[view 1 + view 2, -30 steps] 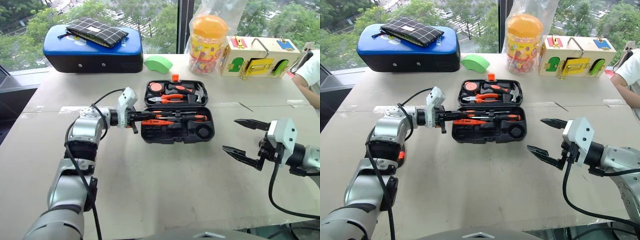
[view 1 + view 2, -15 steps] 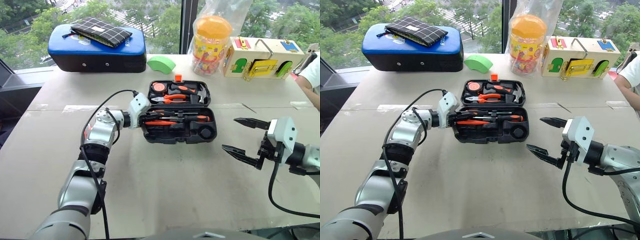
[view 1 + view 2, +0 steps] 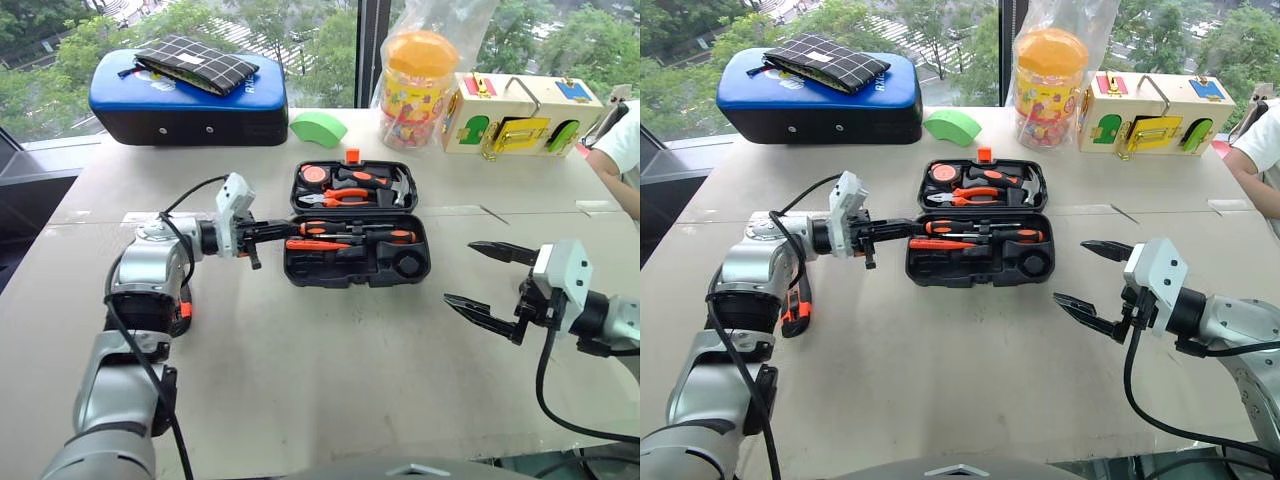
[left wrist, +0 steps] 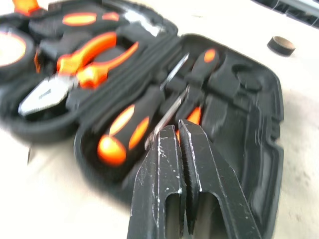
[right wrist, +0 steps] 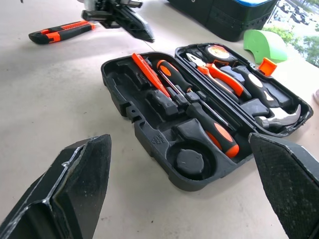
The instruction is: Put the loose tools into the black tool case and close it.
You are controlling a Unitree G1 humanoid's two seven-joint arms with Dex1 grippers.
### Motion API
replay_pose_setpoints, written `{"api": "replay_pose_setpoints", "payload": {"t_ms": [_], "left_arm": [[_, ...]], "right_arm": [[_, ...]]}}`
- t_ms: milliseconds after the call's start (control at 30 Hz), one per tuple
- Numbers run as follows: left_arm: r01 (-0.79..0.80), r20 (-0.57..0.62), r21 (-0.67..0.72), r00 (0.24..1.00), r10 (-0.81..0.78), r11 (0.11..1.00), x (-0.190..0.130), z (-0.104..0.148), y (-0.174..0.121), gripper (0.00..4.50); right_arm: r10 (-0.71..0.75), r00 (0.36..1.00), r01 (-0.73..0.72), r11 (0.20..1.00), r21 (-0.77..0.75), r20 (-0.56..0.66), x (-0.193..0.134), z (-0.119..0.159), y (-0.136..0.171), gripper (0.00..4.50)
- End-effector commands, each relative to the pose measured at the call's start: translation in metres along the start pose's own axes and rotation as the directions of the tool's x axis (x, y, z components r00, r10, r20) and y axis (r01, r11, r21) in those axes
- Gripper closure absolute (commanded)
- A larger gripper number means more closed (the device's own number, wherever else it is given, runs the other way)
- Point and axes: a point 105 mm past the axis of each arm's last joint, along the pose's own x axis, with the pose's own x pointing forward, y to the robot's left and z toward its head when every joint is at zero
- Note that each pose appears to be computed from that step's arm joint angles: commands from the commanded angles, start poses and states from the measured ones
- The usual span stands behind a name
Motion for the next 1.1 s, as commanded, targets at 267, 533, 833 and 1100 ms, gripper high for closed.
{"api": "replay_pose_setpoints", "payload": {"t_ms": [267,533,833,1100], "left_arm": [[-0.032,-0.194,0.179,0.979,0.067,0.983,0.02,-0.018,-0.004,4.44],[-0.066,-0.137,0.267,0.985,0.106,0.962,0.036,-0.011,0.002,4.44],[0.117,0.008,0.065,0.993,-0.118,0.991,0.016,0.014,-0.028,4.44],[-0.005,-0.124,0.151,0.992,0.024,0.989,0.032,-0.01,-0.003,4.44]], "right_arm": [[0.016,0.999,-0.015,0.999,-0.034,0.041,0.002,0.011,0.0,0.0],[0.006,0.999,-0.005,0.999,-0.034,0.035,0.0,0.012,0.001,0.0],[0.005,0.999,-0.004,1.0,-0.026,0.041,0.001,0.011,0.003,0.0],[0.02,0.999,-0.019,0.999,-0.037,0.044,0.004,0.014,-0.001,0.0]]}}
